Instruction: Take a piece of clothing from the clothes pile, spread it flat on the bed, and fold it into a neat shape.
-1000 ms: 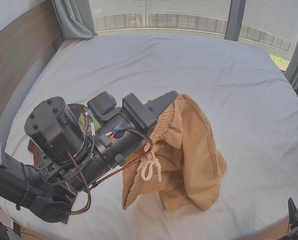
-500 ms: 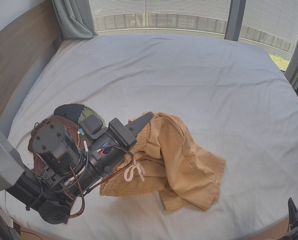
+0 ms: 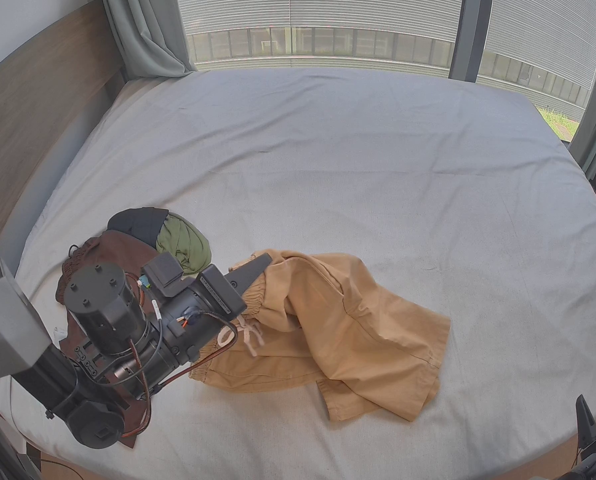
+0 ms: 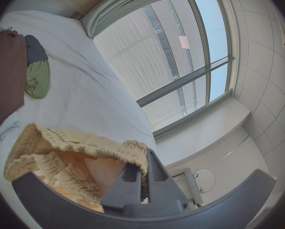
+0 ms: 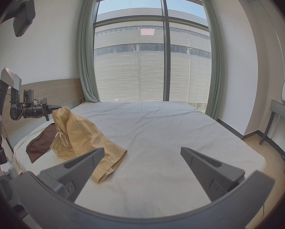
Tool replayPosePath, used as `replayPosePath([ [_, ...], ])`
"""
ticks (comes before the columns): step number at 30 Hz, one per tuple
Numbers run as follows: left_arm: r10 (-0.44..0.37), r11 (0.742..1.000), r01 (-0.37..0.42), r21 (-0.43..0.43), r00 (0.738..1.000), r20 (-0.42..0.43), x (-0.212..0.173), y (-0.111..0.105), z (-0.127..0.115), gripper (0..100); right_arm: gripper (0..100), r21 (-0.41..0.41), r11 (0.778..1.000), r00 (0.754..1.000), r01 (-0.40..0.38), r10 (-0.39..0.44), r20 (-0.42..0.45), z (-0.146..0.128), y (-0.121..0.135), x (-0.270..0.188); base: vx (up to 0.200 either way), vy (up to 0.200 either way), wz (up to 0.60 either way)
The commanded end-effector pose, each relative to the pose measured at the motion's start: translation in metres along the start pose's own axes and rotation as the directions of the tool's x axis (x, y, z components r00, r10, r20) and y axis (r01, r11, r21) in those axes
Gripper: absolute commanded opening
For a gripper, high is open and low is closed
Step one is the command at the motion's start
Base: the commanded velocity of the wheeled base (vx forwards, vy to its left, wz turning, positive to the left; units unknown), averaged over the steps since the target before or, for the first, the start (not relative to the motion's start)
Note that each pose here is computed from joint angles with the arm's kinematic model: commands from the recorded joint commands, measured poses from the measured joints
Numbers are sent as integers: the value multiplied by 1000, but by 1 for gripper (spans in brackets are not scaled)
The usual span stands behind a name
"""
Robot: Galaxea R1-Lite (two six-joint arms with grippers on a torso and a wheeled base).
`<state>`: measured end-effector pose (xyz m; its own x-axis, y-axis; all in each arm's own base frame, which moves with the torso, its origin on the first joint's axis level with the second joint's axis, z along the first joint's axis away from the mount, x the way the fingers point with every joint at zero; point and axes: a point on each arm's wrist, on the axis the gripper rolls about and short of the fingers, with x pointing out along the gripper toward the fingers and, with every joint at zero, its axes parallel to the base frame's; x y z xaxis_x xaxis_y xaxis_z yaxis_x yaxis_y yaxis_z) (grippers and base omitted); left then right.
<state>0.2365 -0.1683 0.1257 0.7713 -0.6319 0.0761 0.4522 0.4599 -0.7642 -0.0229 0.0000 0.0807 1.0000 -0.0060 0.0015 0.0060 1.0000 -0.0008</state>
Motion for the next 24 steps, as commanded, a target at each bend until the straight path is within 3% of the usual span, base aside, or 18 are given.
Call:
replayPosePath([
  [1, 59, 998, -59, 37, 998, 2, -4, 15, 3, 0, 100, -1, 1000, 1000, 0, 0, -1, -5, 0, 0, 0, 0, 0],
  [10, 146, 984, -148, 100, 989, 26, -6, 40, 11, 0, 100, -2, 1000, 1000, -1, 1, -1, -5, 0, 0, 0, 0, 0],
  [19, 182, 967, -185, 173, 983, 29, -12, 55, 21, 0, 100, -7, 1000, 1000, -4, 4, -1, -5, 0, 0, 0, 0, 0],
  [24, 198, 965, -198, 174, 980, 16, -11, 64, 21, 0, 100, -7, 1000, 1000, -4, 4, -1, -5, 0, 0, 0, 0, 0],
])
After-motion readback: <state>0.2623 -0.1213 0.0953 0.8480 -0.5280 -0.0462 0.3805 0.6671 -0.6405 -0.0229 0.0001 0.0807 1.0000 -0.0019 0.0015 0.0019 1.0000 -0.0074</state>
